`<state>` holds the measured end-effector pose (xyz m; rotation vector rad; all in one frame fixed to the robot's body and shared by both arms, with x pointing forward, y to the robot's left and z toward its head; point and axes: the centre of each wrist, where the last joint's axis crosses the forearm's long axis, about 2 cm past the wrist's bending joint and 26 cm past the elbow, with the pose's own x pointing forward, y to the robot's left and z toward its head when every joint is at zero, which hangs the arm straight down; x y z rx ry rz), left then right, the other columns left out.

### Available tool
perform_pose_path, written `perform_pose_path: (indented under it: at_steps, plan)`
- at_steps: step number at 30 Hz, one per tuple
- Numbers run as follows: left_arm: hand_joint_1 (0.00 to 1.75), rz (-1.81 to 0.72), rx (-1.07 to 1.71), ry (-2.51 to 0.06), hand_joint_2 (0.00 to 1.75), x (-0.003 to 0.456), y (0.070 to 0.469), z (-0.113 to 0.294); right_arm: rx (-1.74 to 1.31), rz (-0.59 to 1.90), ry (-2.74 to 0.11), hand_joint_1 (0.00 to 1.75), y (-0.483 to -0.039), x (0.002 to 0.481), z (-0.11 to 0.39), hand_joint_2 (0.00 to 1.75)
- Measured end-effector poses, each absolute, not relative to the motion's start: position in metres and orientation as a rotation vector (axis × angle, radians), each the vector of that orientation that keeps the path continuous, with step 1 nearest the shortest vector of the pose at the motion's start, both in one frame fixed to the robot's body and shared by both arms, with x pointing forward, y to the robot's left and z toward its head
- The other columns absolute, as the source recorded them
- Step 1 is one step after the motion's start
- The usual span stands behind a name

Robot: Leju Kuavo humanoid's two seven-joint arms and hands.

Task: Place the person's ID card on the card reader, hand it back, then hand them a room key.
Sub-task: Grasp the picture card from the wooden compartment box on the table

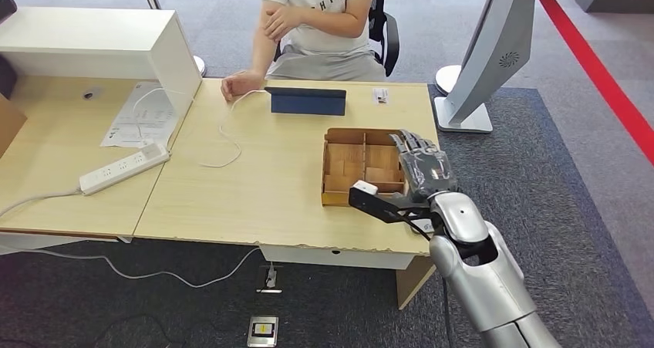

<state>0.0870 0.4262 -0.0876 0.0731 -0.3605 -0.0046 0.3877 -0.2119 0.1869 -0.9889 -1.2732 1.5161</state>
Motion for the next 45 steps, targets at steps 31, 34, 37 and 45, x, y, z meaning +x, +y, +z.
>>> perform_pose_path:
  at_steps: [31, 34, 37, 45]
  plan:
    - [0.00, 0.023, 0.078, -0.355, 0.00, 0.085, 0.419, -0.090, -0.794, 1.606, -1.164, 0.00, -0.206, 0.378, 0.171, 1.75]
    - [0.00, 0.023, 0.078, -0.356, 0.00, 0.084, 0.419, -0.090, -0.797, 1.606, -1.169, 0.00, -0.208, 0.374, 0.170, 1.75]
    - [0.00, 0.023, 0.076, -0.356, 0.00, 0.085, 0.419, -0.090, -0.808, 1.603, -1.178, 0.00, -0.210, 0.372, 0.168, 1.75]
    - [0.00, 0.031, 0.073, -0.356, 0.00, 0.085, 0.418, -0.090, -0.845, 1.604, -1.207, 0.00, -0.210, 0.370, 0.165, 1.75]
